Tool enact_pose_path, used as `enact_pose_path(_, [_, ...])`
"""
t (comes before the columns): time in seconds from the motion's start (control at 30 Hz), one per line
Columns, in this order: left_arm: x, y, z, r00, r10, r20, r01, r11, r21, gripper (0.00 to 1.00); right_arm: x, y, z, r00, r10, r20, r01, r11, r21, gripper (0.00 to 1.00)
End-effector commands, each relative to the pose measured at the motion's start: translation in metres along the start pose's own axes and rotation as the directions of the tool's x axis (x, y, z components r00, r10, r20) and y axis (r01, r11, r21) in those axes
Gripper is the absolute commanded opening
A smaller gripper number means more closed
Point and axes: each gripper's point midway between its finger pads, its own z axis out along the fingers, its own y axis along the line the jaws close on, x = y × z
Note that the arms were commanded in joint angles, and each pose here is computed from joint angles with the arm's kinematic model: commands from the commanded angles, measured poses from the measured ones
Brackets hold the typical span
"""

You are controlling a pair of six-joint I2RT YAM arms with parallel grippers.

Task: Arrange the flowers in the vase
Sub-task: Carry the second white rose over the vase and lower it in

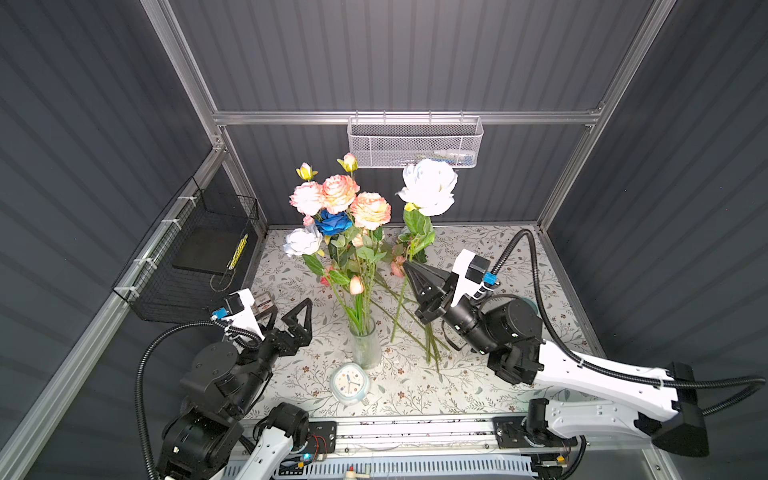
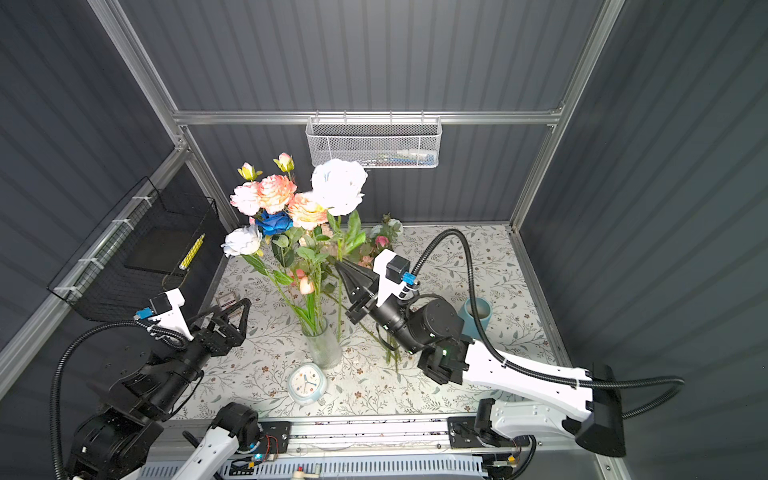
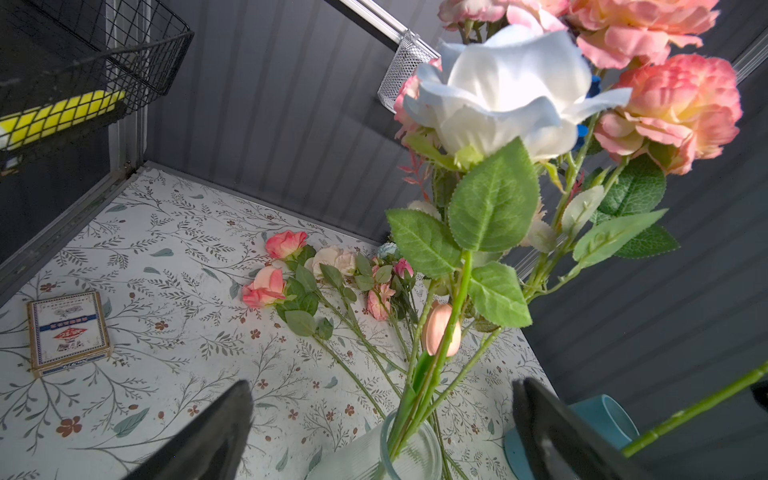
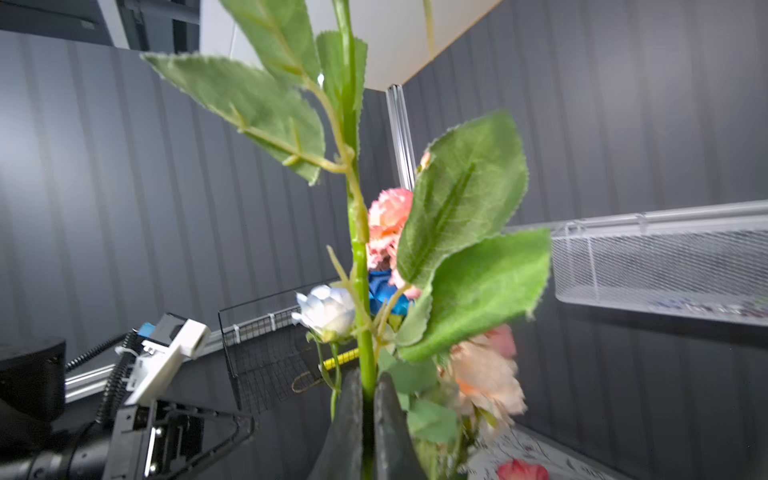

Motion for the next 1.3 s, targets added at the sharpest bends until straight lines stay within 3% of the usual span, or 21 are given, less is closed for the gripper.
enact_pose_path(0.0, [-0.01, -0.004, -0.004, 1.0, 0.006, 0.018, -0.006, 1.0, 0.005, 1.0, -0.051, 0.013, 0.01, 0.98, -0.03, 0.197, 0.037, 0.999, -0.034, 0.0])
enact_pose_path(0.33, [-0.007, -0.005, -0.004, 1.0, 0.008, 0.003, -0.008, 1.0, 0.008, 1.0, 0.009, 0.011, 0.032, 0.983, -0.096, 0.157, 0.095, 0.995, 0.014, 0.0])
enact_pose_path(0.5, [-0.007, -0.005, -0.004, 1.0, 0.006, 0.0, -0.006, 1.0, 0.011, 1.0, 0.055, 0.004, 0.034, 0.991, -0.112, 0.072, 0.108, 0.993, 0.046, 0.0])
enact_pose_path(1.07, [-0.001, -0.005, -0.001, 1.0, 0.0, -0.009, 0.0, 1.0, 0.019, 1.0, 0.168, -0.016, -0.014, 0.973, -0.059, -0.223, 0.089, 0.988, 0.124, 0.0])
enact_pose_path(1.27, [0.001, -0.004, -0.001, 1.0, 0.003, -0.014, -0.003, 1.0, 0.021, 1.0, 0.187, -0.019, -0.035, 0.96, -0.027, -0.278, 0.071, 0.986, 0.152, 0.24])
